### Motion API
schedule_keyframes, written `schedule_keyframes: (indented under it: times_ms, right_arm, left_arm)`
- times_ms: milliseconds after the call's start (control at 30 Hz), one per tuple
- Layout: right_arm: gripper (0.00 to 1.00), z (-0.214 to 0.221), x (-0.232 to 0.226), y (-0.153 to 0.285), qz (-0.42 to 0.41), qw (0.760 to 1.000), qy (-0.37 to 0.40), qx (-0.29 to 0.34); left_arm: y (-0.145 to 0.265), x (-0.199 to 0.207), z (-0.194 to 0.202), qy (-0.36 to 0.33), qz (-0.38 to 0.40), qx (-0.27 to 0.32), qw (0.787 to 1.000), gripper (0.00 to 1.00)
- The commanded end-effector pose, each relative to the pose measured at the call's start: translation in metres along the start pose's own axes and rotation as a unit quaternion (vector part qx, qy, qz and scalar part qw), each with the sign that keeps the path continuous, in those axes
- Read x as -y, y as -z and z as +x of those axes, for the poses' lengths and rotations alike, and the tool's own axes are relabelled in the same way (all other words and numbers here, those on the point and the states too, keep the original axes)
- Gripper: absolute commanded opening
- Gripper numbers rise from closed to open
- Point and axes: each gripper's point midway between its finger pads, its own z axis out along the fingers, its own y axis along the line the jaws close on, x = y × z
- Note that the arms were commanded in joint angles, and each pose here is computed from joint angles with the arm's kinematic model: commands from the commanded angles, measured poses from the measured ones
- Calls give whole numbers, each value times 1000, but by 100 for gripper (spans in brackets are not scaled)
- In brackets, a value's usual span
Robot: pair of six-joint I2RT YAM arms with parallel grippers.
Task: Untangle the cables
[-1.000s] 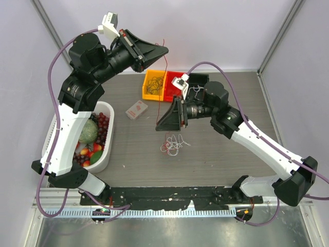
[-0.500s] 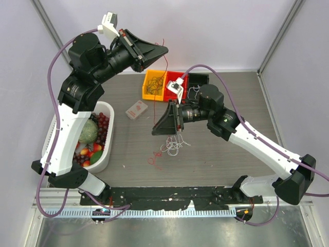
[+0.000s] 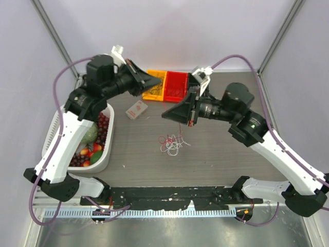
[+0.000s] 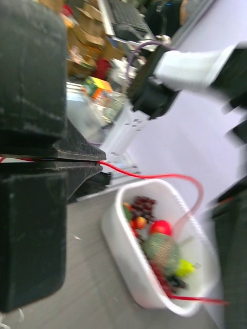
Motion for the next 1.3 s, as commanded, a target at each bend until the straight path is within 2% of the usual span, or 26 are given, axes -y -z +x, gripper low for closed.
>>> schedule_keyframes:
  times_ms: [0,233,400,500,600,700,867,933,1000,1100,1200,1267]
  right_arm:
    - [1,-74,-25,21,34,988,54,141]
    - [1,-118,-30,25,50,972,67,221]
    - [1,-134,-44,35,51,966,84,238]
    - [1,-125,-42,40,66,970,88,216]
    - [1,-116,-39,46,79,971,87,207]
    - [1,-111,-40,52,84,973,82,200]
    - [1,-111,-38,58,102,971,75,200]
    - [1,-113,-35,59,111,970,71,203]
    - [1,-114,-33,56,116,971,62,200]
    - [1,-117,-30,54,125,971,48,199]
    - [1,-116,-22,49,138,971,35,192]
    - [1,-118,-22,47,139,971,34,190]
  left_arm:
    - [-24,-44,55,10,-49,-83,995,0]
    - [-50,-77,132,22,-72,-182,980,0]
    - [-47,-90,137,9,-84,-185,979,2]
    - [-37,-94,127,-25,-91,-162,982,27]
    - [-23,-100,110,-51,-95,-117,987,57]
    - [-6,-110,88,-67,-104,-68,990,73]
    - [27,-117,62,-136,-108,-1,985,81]
    - [39,-122,46,-159,-119,45,979,86]
    - [53,-102,37,-193,-67,81,975,99]
    - [65,-64,29,-231,25,118,965,100]
    - [69,-27,37,-275,109,106,949,99]
    - [67,-3,44,-326,144,95,930,99]
